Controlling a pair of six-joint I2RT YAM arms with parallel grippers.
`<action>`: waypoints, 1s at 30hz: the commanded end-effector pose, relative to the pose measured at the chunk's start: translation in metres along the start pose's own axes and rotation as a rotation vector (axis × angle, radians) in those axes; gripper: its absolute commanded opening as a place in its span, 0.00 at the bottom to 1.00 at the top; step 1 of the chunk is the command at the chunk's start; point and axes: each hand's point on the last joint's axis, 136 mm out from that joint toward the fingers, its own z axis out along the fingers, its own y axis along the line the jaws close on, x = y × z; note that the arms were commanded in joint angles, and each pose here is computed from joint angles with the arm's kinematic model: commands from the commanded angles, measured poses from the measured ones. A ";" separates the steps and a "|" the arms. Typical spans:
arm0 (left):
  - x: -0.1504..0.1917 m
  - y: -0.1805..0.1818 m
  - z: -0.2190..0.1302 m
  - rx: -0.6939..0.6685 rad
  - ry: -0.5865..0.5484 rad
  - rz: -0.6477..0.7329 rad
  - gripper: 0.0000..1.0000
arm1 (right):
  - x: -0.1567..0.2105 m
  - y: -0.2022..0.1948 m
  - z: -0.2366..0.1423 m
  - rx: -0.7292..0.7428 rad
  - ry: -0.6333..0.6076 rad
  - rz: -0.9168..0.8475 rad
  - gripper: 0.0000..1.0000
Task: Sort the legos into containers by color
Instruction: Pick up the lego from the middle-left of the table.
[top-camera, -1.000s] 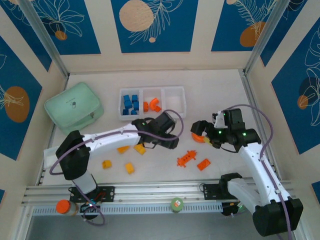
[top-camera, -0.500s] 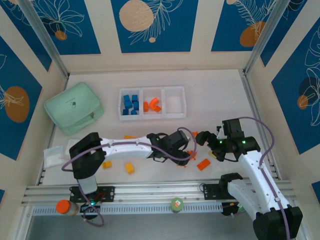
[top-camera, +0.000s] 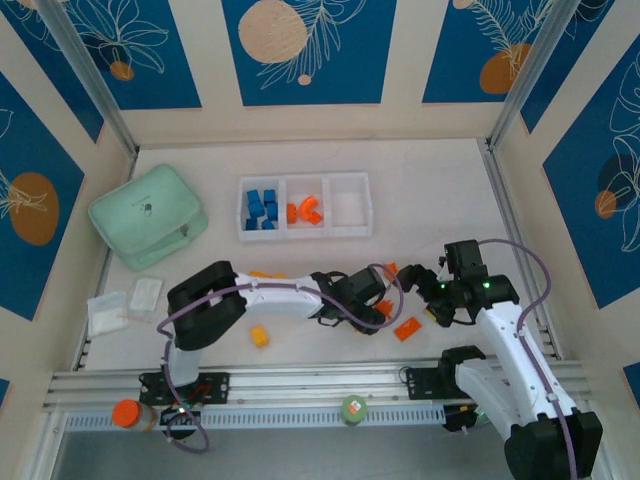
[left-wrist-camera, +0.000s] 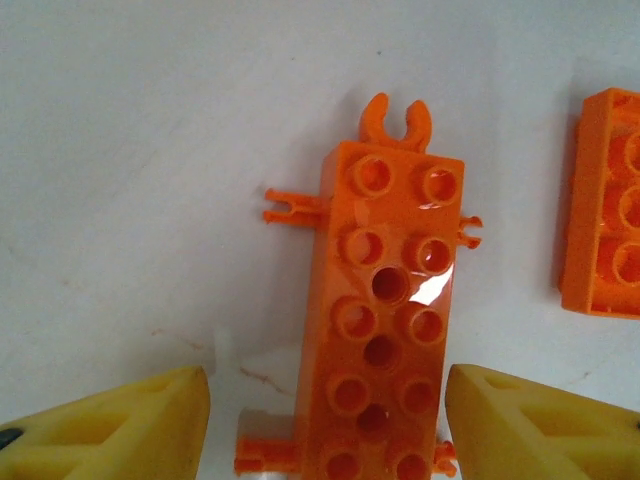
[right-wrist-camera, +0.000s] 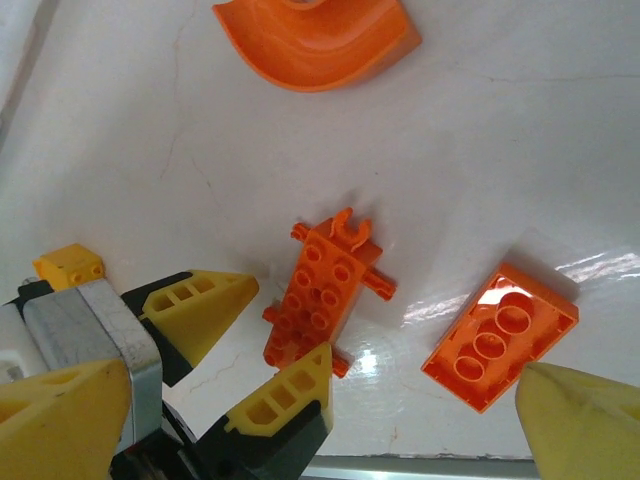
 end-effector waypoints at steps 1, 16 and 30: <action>-0.005 -0.011 0.010 0.030 -0.009 0.045 0.63 | 0.002 -0.005 0.001 0.006 0.002 0.025 0.99; 0.000 -0.003 0.025 -0.053 0.021 0.119 0.46 | 0.000 -0.003 0.006 -0.024 0.021 0.031 0.99; -0.016 0.006 -0.011 -0.091 -0.069 0.076 0.27 | -0.001 0.008 0.001 -0.074 0.024 -0.006 0.99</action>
